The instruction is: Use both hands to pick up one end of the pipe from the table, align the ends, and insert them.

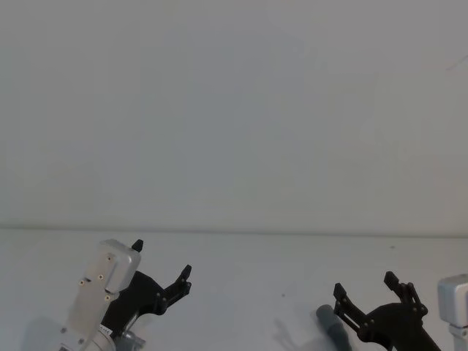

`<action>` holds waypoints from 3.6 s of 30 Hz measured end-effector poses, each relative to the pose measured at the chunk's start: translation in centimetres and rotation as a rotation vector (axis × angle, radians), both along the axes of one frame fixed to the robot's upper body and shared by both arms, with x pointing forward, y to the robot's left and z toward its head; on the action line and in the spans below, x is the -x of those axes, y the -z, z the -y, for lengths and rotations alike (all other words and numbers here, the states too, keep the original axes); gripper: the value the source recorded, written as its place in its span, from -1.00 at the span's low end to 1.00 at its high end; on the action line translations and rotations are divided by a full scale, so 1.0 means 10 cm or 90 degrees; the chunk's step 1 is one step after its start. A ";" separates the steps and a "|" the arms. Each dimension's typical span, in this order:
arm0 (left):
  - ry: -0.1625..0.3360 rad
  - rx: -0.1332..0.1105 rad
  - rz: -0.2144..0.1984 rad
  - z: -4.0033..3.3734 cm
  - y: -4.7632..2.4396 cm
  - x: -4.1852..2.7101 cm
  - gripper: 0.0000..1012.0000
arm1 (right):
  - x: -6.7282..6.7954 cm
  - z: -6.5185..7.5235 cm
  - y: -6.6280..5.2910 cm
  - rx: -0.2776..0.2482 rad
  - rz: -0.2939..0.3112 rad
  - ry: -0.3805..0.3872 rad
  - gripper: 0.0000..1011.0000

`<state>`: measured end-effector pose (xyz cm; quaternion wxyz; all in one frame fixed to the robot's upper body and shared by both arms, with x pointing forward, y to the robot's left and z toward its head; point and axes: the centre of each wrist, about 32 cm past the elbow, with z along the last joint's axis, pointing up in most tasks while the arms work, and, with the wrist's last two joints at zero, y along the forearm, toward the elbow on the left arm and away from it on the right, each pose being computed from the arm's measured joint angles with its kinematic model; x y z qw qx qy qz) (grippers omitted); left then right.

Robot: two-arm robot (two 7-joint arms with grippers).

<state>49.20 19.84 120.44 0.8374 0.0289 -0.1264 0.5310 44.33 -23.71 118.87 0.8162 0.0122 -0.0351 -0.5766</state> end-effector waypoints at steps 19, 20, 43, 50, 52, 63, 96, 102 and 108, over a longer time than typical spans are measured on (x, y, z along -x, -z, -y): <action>0.000 0.000 0.000 0.000 0.000 0.000 0.98 | 0.00 0.00 0.00 0.000 0.000 0.000 0.98; 0.000 0.000 0.000 0.000 0.000 0.000 0.98 | 0.00 0.00 0.00 0.000 0.000 0.000 0.98; 0.000 0.000 0.000 0.000 0.000 0.000 0.98 | 0.00 0.00 0.00 0.000 0.000 0.000 0.98; 0.000 0.000 0.000 0.000 0.000 0.000 0.98 | 0.00 0.00 0.00 0.000 0.000 0.000 0.98; 0.000 0.000 0.000 0.000 0.000 0.000 0.98 | 0.00 0.00 0.00 0.000 0.000 0.000 0.98; 0.000 0.000 0.000 0.000 0.000 0.000 0.98 | 0.00 0.00 0.00 0.000 0.000 0.000 0.98; -0.015 0.009 -0.116 -0.170 -0.181 0.159 0.98 | 0.00 0.00 0.00 0.000 0.000 0.000 0.98; -0.016 0.012 -0.148 -0.189 -0.263 0.284 0.98 | 0.00 0.00 0.00 0.000 0.000 0.000 0.98; -0.021 0.014 -0.178 -0.191 -0.336 0.395 0.98 | 0.00 0.00 0.00 0.000 0.000 0.000 0.98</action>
